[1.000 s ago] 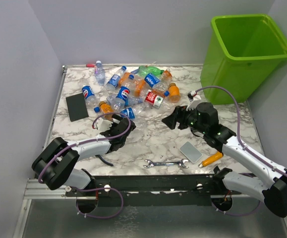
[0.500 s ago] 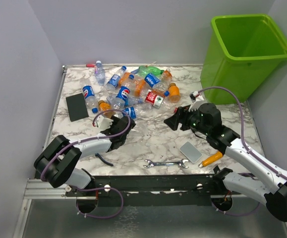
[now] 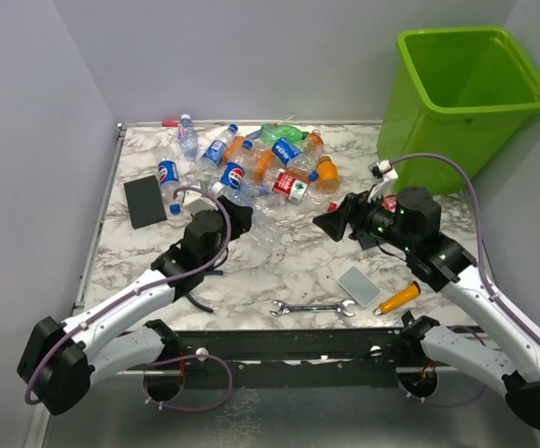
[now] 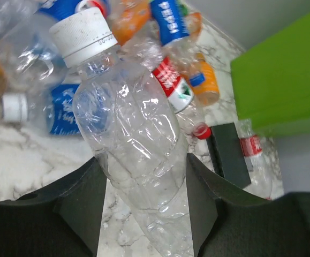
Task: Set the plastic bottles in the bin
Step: Pick up the plastic bottle at the center of the board.
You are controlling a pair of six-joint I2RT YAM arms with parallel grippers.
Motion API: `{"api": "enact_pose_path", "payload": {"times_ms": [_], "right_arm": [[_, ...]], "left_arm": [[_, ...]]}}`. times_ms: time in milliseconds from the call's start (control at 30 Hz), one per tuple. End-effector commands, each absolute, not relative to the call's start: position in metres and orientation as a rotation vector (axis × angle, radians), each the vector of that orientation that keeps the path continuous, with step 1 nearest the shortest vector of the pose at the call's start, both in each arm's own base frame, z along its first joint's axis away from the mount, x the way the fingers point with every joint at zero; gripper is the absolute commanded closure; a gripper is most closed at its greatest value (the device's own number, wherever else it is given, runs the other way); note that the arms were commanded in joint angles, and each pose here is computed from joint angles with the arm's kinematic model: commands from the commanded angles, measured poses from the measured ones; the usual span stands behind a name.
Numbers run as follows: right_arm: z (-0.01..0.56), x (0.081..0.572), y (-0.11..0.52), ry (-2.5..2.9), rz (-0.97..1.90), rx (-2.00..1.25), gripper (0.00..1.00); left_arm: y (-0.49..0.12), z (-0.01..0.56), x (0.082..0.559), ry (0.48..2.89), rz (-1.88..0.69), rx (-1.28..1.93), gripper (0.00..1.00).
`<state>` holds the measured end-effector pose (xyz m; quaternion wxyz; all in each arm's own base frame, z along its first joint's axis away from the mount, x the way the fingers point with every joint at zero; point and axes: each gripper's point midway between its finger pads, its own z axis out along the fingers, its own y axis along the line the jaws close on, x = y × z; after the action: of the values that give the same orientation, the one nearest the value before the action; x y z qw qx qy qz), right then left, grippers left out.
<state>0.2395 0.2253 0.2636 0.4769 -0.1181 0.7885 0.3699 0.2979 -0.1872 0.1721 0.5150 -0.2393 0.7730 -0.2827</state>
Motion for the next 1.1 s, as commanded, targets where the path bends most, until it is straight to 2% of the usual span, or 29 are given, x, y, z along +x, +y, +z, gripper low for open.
{"api": "enact_pose_path", "payload": {"times_ms": [0,200,300,367,400,533,700,1067], "right_arm": [[0.314,0.222,0.230,1.793,0.979,-0.385,0.22],[0.378,0.207,0.238,1.597,1.097,-0.446,0.19],[0.391,0.205,0.248,1.588,1.148,-0.489,0.19],[0.398,0.205,0.253,1.561,1.185,-0.488,0.19],[0.400,0.206,0.254,1.550,1.193,-0.480,0.19],[0.390,0.221,0.262,1.611,1.193,-0.456,0.19],[0.373,0.231,0.273,1.698,1.198,-0.461,0.20],[0.336,0.243,0.314,1.840,1.154,-0.460,0.21]], "left_arm": [[-0.210,0.242,0.290,1.810,-0.572,0.091,0.62],[-0.252,0.314,0.248,1.522,-0.696,0.693,0.63],[-0.268,0.313,0.222,1.394,-0.760,0.937,0.63],[-0.273,0.305,0.213,1.327,-0.757,1.046,0.68],[-0.274,0.295,0.214,1.317,-0.740,1.075,0.73],[-0.272,0.275,0.218,1.264,-0.701,1.061,0.78],[-0.266,0.276,0.215,1.165,-0.703,0.955,0.81],[-0.267,0.273,0.208,1.162,-0.720,0.910,0.82]]}}
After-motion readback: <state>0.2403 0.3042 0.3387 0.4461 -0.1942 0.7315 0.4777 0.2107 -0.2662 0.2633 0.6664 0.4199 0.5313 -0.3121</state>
